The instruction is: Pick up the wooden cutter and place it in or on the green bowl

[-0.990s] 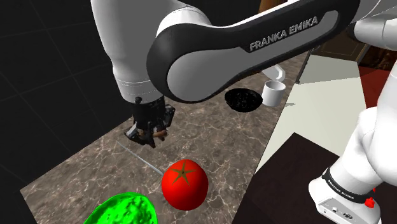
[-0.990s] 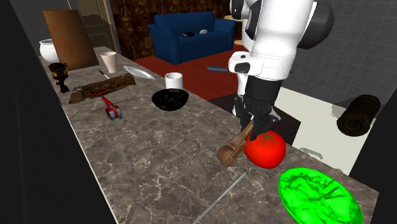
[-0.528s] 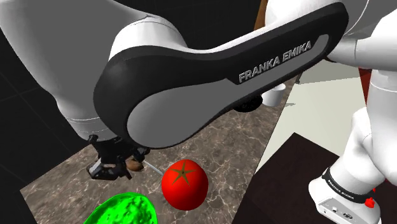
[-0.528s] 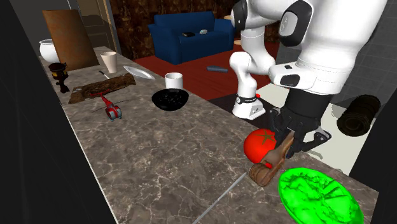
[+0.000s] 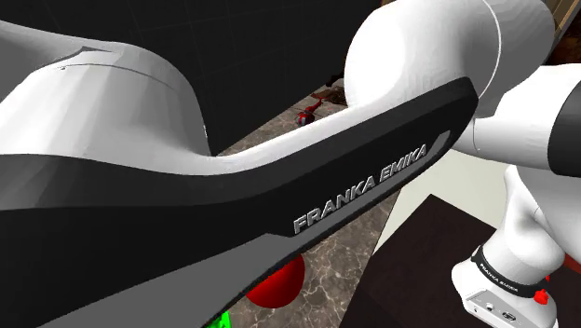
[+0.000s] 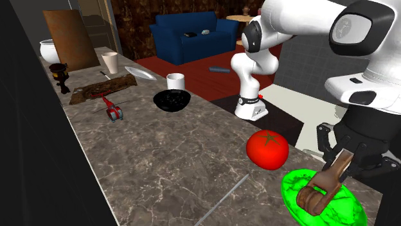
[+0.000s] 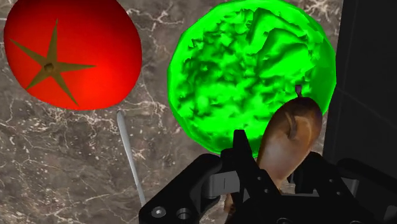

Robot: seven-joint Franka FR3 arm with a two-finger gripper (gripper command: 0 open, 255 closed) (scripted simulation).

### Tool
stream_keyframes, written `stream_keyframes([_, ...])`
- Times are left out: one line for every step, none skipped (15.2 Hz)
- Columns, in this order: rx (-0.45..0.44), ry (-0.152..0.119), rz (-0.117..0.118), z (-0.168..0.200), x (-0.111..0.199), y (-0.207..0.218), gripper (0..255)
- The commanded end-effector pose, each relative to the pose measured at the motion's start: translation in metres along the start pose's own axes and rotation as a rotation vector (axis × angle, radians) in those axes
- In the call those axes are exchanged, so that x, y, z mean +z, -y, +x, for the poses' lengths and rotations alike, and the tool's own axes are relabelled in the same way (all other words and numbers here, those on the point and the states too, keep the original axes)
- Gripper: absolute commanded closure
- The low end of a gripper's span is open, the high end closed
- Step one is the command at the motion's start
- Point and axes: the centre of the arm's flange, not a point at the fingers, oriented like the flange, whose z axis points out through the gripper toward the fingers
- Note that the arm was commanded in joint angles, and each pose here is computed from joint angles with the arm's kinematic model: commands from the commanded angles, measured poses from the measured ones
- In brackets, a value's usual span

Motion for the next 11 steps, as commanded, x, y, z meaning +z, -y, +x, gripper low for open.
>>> stream_keyframes([0.001, 0.0, 0.0, -0.006, 0.009, 0.007, 255])
stream_keyframes([0.001, 0.0, 0.0, -0.006, 0.014, 0.007, 255])
stream_keyframes([0.001, 0.0, 0.0, -0.007, 0.019, 0.007, 255])
stream_keyframes([0.001, 0.0, 0.0, -0.007, 0.024, 0.008, 255])
stream_keyframes([0.001, 0.0, 0.0, -0.008, 0.03, 0.008, 255])
stream_keyframes([0.001, 0.0, 0.0, -0.008, 0.035, 0.008, 255])
stream_keyframes([0.001, 0.0, 0.0, -0.009, 0.04, 0.008, 255])
stream_keyframes([0.001, 0.0, 0.0, -0.009, 0.045, 0.008, 255])
stream_keyframes([0.001, 0.0, 0.0, -0.01, 0.051, 0.008, 255])
stream_keyframes([0.001, 0.0, 0.0, -0.01, 0.056, 0.008, 255])
stream_keyframes([0.001, 0.0, 0.0, -0.011, 0.061, 0.008, 255])
